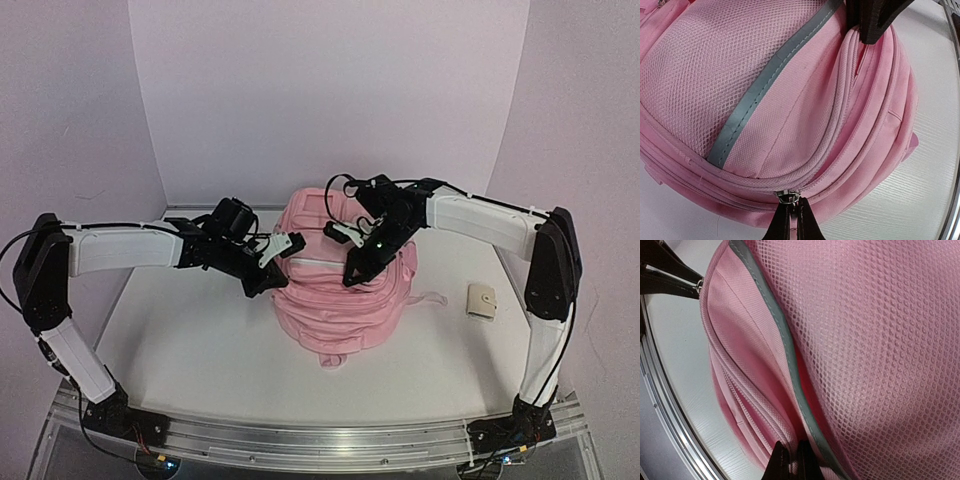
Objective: Pack the student bag
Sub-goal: Zip the student bag at the center of the board.
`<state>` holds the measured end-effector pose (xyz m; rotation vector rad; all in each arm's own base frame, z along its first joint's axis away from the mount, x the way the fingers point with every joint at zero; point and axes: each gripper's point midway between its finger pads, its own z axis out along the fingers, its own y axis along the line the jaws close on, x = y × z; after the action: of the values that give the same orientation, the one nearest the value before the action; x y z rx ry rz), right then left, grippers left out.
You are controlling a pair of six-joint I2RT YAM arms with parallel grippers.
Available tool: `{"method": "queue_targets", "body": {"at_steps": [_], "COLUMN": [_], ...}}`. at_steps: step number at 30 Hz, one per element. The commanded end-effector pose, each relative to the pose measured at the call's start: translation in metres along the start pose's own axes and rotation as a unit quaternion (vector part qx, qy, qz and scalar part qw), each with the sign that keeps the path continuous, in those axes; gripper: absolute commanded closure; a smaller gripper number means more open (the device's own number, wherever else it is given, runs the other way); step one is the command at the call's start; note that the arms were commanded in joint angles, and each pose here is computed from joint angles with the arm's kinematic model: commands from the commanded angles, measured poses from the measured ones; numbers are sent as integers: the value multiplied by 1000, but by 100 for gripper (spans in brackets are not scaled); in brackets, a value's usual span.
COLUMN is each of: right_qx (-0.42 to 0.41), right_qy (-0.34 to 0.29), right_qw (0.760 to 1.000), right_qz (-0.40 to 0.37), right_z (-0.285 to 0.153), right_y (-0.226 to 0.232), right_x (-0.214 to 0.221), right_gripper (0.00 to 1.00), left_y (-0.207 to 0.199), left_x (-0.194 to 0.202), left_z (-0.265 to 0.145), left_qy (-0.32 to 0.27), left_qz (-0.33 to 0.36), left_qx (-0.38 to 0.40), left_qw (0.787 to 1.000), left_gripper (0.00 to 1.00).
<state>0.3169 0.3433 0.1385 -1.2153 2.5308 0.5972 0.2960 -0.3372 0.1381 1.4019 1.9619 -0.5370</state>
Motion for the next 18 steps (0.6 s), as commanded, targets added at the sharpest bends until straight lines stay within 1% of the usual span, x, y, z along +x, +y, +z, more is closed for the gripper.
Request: {"method": "queue_targets", "body": {"at_steps": [1, 5, 8, 13, 18], "right_qx": [18, -3, -25, -52, -70], "right_qy": [11, 10, 6, -1, -2], "right_qw": [999, 999, 998, 997, 997], "right_qz": [46, 49, 51, 50, 42], "right_z": [12, 16, 18, 20, 28], "right_y": [-13, -2, 7, 21, 37], "right_x": [6, 4, 1, -7, -15], "right_gripper": [100, 100, 100, 100, 100], "left_y": [-33, -53, -69, -95, -113], "left_x": [-8, -25, -40, -69, -89], "left_z": [2, 24, 35, 40, 40], "left_qy": [0, -15, -37, -91, -136], "left_qz": [3, 18, 25, 29, 35], "left_qx": [28, 37, 49, 73, 76], "left_qw": [1000, 999, 998, 993, 987], "left_gripper": [100, 100, 100, 100, 100]}}
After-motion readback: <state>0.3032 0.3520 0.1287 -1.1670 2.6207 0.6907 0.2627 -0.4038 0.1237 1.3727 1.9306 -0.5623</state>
